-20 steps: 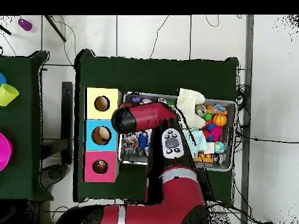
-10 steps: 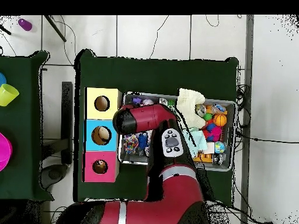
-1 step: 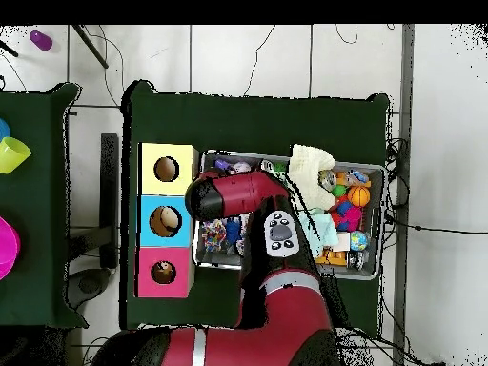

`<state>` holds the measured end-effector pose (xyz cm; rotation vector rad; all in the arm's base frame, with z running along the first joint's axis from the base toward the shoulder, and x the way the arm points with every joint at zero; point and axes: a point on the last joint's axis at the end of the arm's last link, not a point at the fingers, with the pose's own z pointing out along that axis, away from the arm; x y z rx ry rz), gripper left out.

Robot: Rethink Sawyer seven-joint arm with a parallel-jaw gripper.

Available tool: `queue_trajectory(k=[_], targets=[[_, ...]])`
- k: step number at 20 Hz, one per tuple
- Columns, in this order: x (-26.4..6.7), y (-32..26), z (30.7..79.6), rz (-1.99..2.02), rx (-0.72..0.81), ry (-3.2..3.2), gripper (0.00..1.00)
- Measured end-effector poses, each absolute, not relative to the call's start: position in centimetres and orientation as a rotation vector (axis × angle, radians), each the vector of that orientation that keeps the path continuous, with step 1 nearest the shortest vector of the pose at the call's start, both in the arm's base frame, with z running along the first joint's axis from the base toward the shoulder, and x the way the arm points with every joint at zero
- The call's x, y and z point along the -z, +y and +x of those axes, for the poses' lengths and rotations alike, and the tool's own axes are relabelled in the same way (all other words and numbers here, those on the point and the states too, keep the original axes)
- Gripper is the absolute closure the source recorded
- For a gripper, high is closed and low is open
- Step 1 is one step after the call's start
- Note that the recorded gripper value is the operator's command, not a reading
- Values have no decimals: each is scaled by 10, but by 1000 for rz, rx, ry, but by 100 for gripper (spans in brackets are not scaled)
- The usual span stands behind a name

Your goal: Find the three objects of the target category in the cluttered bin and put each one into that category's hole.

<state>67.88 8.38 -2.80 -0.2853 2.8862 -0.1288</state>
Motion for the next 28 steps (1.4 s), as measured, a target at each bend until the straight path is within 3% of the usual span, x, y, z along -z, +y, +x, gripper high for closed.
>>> queue_trajectory(k=[12,28], targets=[[14,83,684,-262,129,2897,100],[-63,76,708,-179,154,2966,100]])
